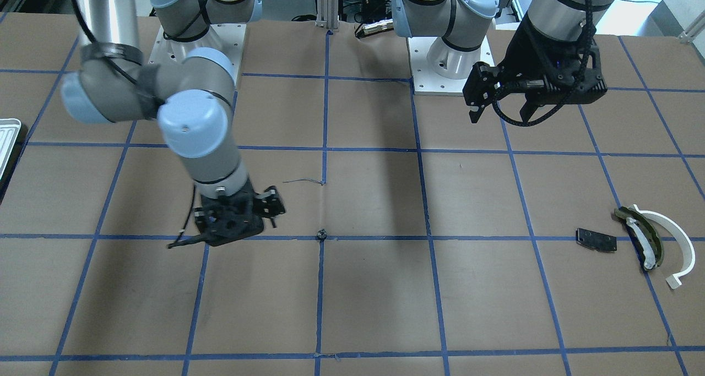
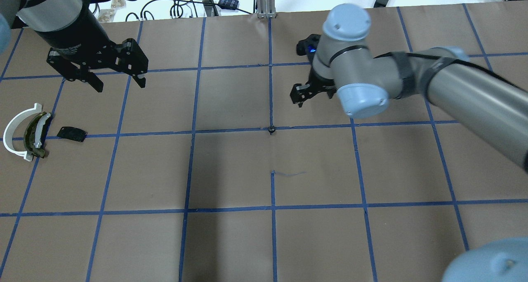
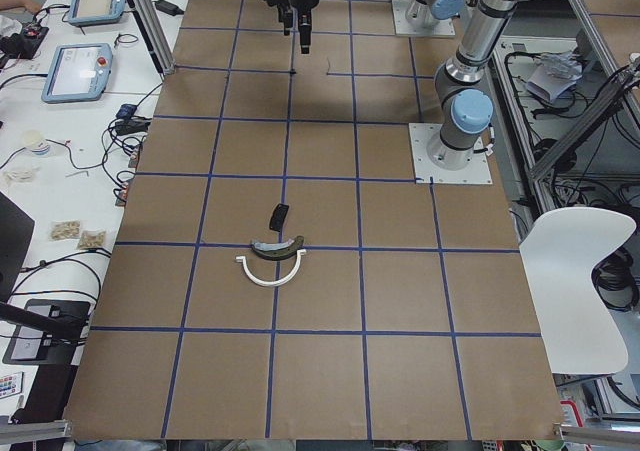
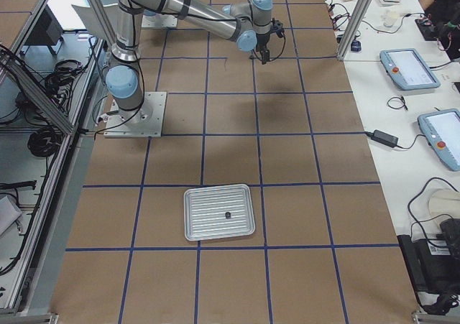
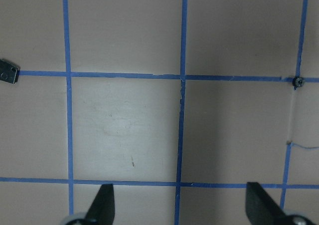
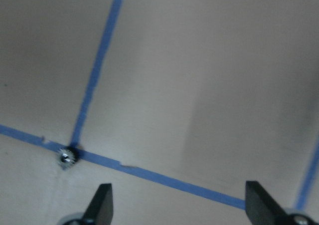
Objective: Place bearing gear from tray to pile
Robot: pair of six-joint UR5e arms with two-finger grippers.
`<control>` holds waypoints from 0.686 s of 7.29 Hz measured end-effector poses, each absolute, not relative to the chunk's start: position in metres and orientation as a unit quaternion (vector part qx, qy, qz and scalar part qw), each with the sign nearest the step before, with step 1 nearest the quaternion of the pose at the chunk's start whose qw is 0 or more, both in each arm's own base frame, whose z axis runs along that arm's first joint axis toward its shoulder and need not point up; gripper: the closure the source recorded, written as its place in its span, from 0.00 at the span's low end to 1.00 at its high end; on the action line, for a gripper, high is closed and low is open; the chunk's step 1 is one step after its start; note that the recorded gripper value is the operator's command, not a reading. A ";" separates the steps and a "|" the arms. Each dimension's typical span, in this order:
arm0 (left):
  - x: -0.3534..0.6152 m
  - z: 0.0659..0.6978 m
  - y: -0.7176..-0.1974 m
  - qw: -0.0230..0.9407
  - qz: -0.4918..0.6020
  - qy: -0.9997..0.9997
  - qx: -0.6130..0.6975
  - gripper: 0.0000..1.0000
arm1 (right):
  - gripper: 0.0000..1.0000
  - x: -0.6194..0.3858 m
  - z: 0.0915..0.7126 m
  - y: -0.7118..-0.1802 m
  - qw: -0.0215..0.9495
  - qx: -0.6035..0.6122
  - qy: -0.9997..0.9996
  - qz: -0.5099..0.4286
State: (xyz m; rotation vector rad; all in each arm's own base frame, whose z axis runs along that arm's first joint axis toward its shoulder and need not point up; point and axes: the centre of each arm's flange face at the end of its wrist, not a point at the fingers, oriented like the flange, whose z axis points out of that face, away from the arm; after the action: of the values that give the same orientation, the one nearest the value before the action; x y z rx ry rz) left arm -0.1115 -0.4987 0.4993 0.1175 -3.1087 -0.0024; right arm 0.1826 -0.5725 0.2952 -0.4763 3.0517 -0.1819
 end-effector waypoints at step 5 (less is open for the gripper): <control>-0.287 0.310 -0.574 0.071 0.010 -0.995 0.072 0.00 | 0.04 -0.267 0.339 -0.509 -0.050 -0.169 0.984 -0.022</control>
State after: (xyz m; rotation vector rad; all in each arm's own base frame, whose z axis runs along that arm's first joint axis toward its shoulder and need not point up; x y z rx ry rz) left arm -0.2870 -0.5742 0.3099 0.2153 -2.9919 0.0294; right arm -0.2668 -0.5087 0.3389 -0.5496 3.1933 -0.0714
